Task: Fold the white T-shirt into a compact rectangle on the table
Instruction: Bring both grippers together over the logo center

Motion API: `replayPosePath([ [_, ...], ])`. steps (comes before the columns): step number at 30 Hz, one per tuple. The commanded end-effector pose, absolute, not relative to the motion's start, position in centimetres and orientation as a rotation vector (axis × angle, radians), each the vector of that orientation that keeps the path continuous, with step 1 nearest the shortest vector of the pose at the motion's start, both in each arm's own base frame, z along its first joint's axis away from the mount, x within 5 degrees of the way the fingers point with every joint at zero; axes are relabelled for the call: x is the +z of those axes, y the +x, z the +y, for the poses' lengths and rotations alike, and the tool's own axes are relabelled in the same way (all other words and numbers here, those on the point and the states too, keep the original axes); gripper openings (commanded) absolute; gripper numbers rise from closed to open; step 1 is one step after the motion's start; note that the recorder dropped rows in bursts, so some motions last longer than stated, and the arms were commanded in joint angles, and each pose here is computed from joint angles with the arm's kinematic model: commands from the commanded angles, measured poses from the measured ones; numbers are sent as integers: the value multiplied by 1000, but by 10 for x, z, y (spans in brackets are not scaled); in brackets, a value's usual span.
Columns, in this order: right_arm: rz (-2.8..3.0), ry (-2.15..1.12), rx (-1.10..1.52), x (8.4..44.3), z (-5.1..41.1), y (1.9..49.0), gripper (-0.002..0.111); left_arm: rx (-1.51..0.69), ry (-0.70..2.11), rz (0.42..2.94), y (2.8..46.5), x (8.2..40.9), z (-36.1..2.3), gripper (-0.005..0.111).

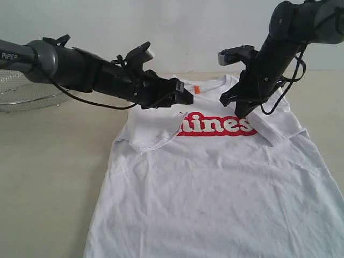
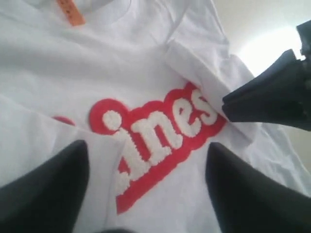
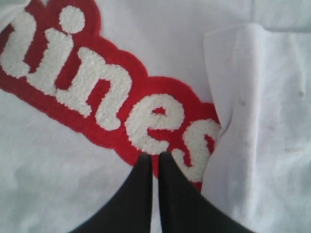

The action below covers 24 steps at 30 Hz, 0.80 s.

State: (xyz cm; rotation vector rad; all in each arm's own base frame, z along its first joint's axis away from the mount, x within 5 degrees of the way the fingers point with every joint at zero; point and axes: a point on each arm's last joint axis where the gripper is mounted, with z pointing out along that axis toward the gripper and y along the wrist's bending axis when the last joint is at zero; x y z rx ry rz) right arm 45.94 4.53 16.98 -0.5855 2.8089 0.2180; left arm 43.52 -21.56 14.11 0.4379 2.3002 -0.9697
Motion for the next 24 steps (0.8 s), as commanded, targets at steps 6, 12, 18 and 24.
replayPosePath([
  [6,2640,-667,407,215,82,450,0,-665,609,2244,444,160,-201,5],
  [12,2538,-791,548,215,139,443,0,-541,596,2315,447,145,-193,5],
  [18,2485,-742,522,200,171,447,0,-472,601,2398,446,131,-187,5],
  [24,2528,-633,507,170,172,457,0,-469,608,2420,446,122,-187,5],
])
